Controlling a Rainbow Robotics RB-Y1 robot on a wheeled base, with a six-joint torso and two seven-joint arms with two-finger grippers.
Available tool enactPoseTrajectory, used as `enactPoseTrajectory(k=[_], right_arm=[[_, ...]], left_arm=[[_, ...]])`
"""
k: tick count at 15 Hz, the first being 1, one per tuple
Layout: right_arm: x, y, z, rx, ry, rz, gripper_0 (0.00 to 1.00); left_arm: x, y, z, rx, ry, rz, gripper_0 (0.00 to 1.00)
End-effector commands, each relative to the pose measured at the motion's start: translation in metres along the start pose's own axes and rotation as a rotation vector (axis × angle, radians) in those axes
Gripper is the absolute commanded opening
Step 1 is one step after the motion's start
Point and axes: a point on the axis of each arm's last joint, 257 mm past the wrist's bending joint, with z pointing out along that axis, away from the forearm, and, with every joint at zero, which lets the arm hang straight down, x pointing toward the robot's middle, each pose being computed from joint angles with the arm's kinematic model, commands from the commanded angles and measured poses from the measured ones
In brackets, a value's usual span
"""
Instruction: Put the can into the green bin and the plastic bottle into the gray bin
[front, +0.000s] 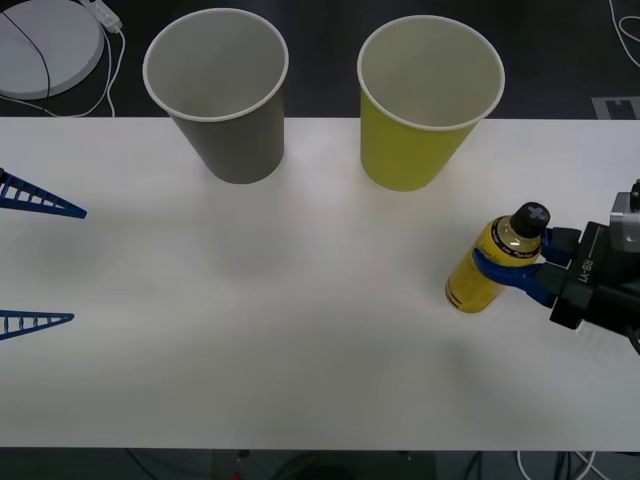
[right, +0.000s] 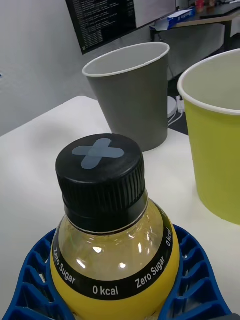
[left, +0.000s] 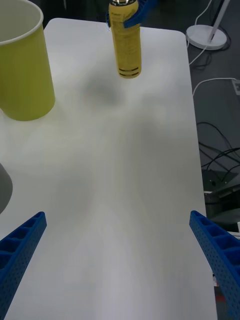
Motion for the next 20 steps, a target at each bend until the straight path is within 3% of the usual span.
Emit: enactPoseTrajectory(k=[1, 9, 20], right_arm=[[-0.017, 0.002, -0.005, 0.016, 0.016, 0.002, 0.0], [-0.07, 0.019, -0.014, 0.047, 0.065, -0.033, 0.0], [-0.133, 0.058, 0.004, 0.017, 0.119, 0.014, 0.0]], left_arm=[[0.0, 0.0, 0.0, 0.0, 0.0, 0.0, 1.0], [0.0, 0.0, 0.0, 0.0, 0.0, 0.0, 1.0], [0.0, 0.0, 0.0, 0.0, 0.0, 0.0, 1.0]])
